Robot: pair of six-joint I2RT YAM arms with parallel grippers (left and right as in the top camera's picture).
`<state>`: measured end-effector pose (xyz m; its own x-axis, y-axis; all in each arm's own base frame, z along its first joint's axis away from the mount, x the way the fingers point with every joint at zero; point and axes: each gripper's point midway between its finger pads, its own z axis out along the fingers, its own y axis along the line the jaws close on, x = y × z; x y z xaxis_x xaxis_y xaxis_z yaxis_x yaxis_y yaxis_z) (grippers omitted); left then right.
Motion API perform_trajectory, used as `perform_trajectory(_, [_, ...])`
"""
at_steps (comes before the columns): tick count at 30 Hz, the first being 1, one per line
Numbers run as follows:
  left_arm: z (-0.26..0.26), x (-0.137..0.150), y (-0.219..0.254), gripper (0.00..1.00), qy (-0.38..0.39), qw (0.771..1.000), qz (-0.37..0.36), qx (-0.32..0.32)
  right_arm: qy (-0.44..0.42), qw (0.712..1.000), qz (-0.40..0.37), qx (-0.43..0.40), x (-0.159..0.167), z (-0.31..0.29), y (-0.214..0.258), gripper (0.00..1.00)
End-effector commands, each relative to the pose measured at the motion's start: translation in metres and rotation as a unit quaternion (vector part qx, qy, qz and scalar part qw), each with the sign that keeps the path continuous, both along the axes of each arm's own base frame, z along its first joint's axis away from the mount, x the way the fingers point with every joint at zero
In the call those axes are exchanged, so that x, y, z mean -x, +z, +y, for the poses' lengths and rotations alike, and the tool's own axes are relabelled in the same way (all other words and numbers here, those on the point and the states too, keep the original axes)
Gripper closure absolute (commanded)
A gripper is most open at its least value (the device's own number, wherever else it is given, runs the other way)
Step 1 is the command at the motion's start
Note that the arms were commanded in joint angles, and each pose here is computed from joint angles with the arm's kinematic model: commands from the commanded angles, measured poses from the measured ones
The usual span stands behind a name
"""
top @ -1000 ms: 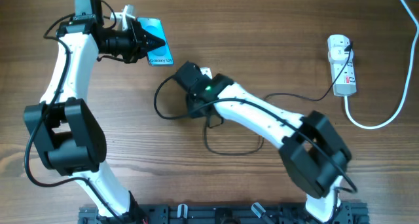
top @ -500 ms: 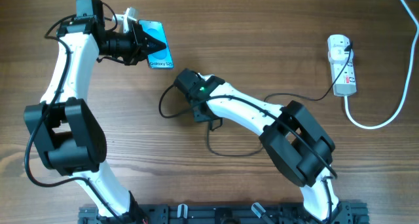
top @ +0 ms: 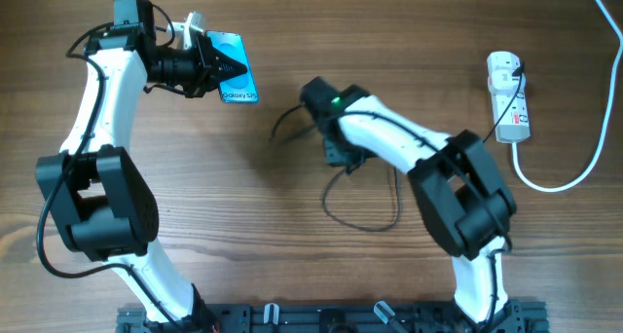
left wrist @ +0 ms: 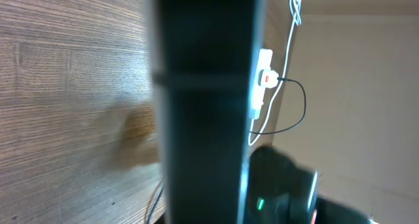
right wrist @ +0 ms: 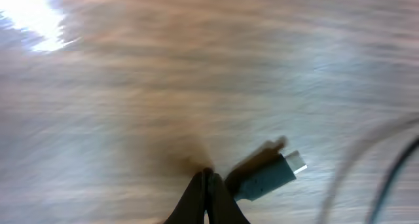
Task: Plug charger to phone and switch on socket
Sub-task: 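Reach the right gripper down to the black USB-C cable plug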
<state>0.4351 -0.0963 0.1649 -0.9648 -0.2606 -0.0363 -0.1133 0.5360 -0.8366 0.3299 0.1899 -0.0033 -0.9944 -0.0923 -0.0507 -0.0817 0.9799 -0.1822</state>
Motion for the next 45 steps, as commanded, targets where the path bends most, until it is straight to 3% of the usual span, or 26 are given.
perform_trajectory(1, [-0.004, 0.002, 0.013, 0.96, -0.013, 1.000, -0.022, 0.012, -0.024, 0.999, 0.024, 0.018, -0.009, -0.029, -0.010, 0.96])
perform_trajectory(11, [-0.005, 0.002, 0.013, 0.96, -0.006, 1.000, -0.010, 0.016, -0.081, 0.994, 0.065, -0.020, -0.017, -0.033, 0.041, 0.95])
perform_trajectory(12, [-0.005, 0.002, 0.013, 0.96, -0.006, 1.000, -0.009, 0.016, -0.100, 0.992, 0.072, -0.030, -0.014, -0.030, 0.041, 0.93])
perform_trajectory(14, [-0.005, 0.003, 0.013, 0.96, -0.006, 1.000, -0.005, 0.016, -0.141, 0.985, 0.090, -0.048, -0.005, -0.023, 0.037, 0.76])
perform_trajectory(20, [-0.005, 0.006, 0.012, 0.96, -0.005, 1.000, 0.002, 0.017, -0.217, 0.968, 0.114, -0.048, 0.017, -0.019, 0.020, 0.69])
perform_trajectory(23, [-0.005, 0.006, 0.012, 0.96, -0.005, 1.000, 0.003, 0.017, -0.217, 0.968, 0.117, -0.045, 0.026, -0.016, 0.008, 0.58])
perform_trajectory(30, [-0.005, 0.007, 0.012, 0.96, -0.005, 1.000, 0.005, 0.018, -0.262, 0.959, 0.099, -0.052, 0.025, -0.010, -0.005, 0.62])
perform_trajectory(42, [-0.006, 0.007, 0.012, 0.96, -0.006, 1.000, 0.006, 0.017, -0.291, 0.952, 0.054, -0.083, 0.002, 0.001, -0.011, 0.57])
perform_trajectory(45, [-0.006, 0.007, 0.012, 0.96, -0.006, 1.000, 0.006, 0.017, -0.290, 0.952, 0.050, -0.089, 0.000, 0.003, -0.011, 0.61])
